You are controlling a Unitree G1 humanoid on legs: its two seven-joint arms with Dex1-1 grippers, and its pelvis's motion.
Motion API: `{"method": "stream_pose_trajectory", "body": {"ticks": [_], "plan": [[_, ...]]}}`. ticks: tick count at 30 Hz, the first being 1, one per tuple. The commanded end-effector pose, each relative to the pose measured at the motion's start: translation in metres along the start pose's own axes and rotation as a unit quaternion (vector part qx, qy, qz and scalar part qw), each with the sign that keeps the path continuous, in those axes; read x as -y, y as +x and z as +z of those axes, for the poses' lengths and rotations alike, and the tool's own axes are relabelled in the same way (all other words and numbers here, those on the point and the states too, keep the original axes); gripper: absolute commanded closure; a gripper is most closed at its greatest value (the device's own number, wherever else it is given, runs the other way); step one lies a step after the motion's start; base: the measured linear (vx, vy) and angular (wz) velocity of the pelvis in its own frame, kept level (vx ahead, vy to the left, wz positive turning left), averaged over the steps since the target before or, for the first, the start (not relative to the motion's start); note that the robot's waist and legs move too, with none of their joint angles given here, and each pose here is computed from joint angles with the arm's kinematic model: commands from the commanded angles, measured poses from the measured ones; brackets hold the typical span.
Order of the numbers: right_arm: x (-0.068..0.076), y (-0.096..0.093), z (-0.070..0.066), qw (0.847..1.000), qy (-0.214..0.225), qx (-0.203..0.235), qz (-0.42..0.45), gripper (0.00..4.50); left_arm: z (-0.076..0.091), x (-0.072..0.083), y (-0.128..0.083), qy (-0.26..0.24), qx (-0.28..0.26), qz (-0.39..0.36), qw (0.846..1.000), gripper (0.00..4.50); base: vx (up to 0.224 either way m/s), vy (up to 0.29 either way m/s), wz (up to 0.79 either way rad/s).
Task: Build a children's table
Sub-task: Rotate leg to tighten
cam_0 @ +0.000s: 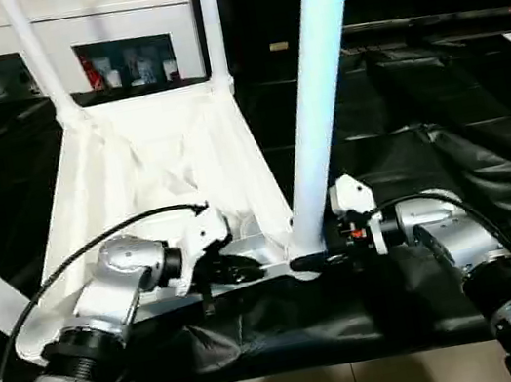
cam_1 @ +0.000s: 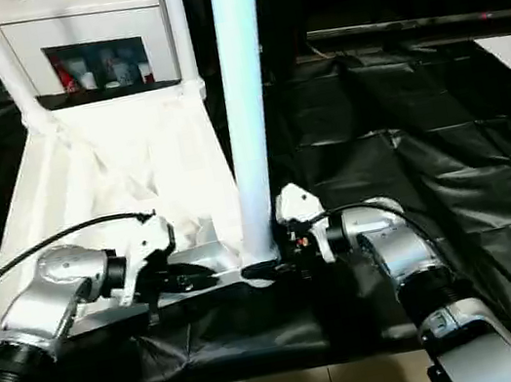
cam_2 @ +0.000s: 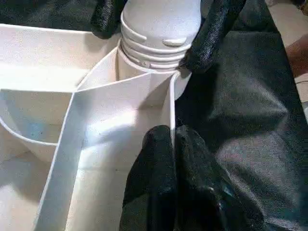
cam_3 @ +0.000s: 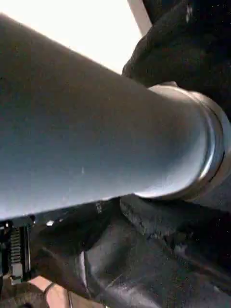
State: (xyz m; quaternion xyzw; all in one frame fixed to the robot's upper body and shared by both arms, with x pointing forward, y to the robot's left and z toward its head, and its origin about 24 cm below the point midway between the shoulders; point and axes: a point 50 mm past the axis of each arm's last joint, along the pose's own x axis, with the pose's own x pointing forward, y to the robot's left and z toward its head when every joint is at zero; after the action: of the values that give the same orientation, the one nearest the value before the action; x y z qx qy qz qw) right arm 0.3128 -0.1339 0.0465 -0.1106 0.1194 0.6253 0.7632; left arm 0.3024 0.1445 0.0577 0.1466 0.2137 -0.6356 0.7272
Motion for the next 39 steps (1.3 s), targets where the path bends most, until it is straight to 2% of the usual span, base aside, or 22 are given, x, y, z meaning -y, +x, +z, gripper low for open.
{"method": "stream_pose_trajectory", "body": {"ticks": [1,4,6,9,11,13,16,18,19,21,22,23,24,27,28,34,39], "plan": [[0.005,-0.007,0.007,1.0,0.001,0.021,-0.022,1.35,0.003,0.008,0.005,0.009,0.004,-0.047,0.999,4.5,0.0,0.0,0.0],[-0.001,0.0,0.0,0.999,0.022,0.03,-0.027,1.55,0.004,0.008,0.01,0.01,0.011,-0.031,0.999,4.5,0.0,0.0,0.0],[0.001,0.006,-0.007,0.996,0.043,0.029,-0.072,1.68,0.006,0.003,0.017,0.007,0.014,0.002,1.0,4.5,0.0,0.0,0.0],[0.006,0.018,-0.02,0.983,0.063,0.004,-0.174,1.73,0.011,-0.009,0.03,-0.008,0.026,0.075,0.997,4.5,0.0,0.0,0.0],[0.01,0.025,-0.024,0.966,0.089,0.005,-0.243,1.75,0.016,-0.015,0.039,-0.016,0.029,0.116,0.993,4.5,0.0,0.0,0.0],[0.012,0.038,-0.024,0.942,0.127,0.018,-0.311,1.75,0.025,-0.023,0.053,-0.033,0.043,0.166,0.985,4.5,0.0,0.0,0.0],[0.011,0.055,-0.018,0.924,0.148,0.028,-0.351,1.75,0.037,-0.026,0.069,-0.049,0.064,0.2,0.977,4.5,0.0,0.0,0.0],[0.01,0.063,-0.015,0.921,0.151,0.032,-0.359,1.75,0.042,-0.026,0.075,-0.051,0.07,0.205,0.975,4.5,0.0,0.0,0.0],[0.007,0.077,-0.006,0.922,0.147,0.047,-0.355,1.75,0.049,-0.023,0.085,-0.046,0.079,0.2,0.976,4.5,0.0,0.0,0.0],[0.006,0.083,0.001,0.928,0.136,0.058,-0.342,1.75,0.052,-0.02,0.089,-0.041,0.086,0.188,0.978,4.5,0.0,0.0,0.0],[0.006,0.084,0.003,0.931,0.128,0.062,-0.335,1.41,0.053,-0.019,0.089,-0.039,0.087,0.178,0.979,4.5,0.0,0.0,0.0],[0.006,0.082,0.003,0.934,0.122,0.062,-0.33,1.41,0.052,-0.018,0.088,-0.036,0.087,0.169,0.981,4.5,0.0,0.0,0.0],[0.007,0.08,0.004,0.939,0.113,0.059,-0.321,1.06,0.05,-0.017,0.086,-0.03,0.086,0.152,0.984,4.5,0.0,0.0,0.0],[0.01,0.073,0.003,0.942,0.11,0.059,-0.312,0.92,0.044,-0.014,0.081,-0.024,0.072,0.127,0.989,4.5,0.0,0.0,0.0],[0.013,0.063,0.003,0.947,0.1,0.055,-0.299,0.65,0.037,-0.013,0.072,-0.021,0.056,0.107,0.992,4.5,0.0,0.0,0.0],[0.01,0.029,0.006,0.985,0.047,0.052,-0.155,0.65,0.018,-0.01,0.042,-0.003,0.02,0.043,0.999,4.5,0.0,0.0,0.0],[0.004,0.006,0.007,0.997,0.018,0.04,-0.069,0.65,0.009,-0.004,0.022,0.012,-0.004,-0.006,1.0,4.5,0.0,0.0,0.0]]}}
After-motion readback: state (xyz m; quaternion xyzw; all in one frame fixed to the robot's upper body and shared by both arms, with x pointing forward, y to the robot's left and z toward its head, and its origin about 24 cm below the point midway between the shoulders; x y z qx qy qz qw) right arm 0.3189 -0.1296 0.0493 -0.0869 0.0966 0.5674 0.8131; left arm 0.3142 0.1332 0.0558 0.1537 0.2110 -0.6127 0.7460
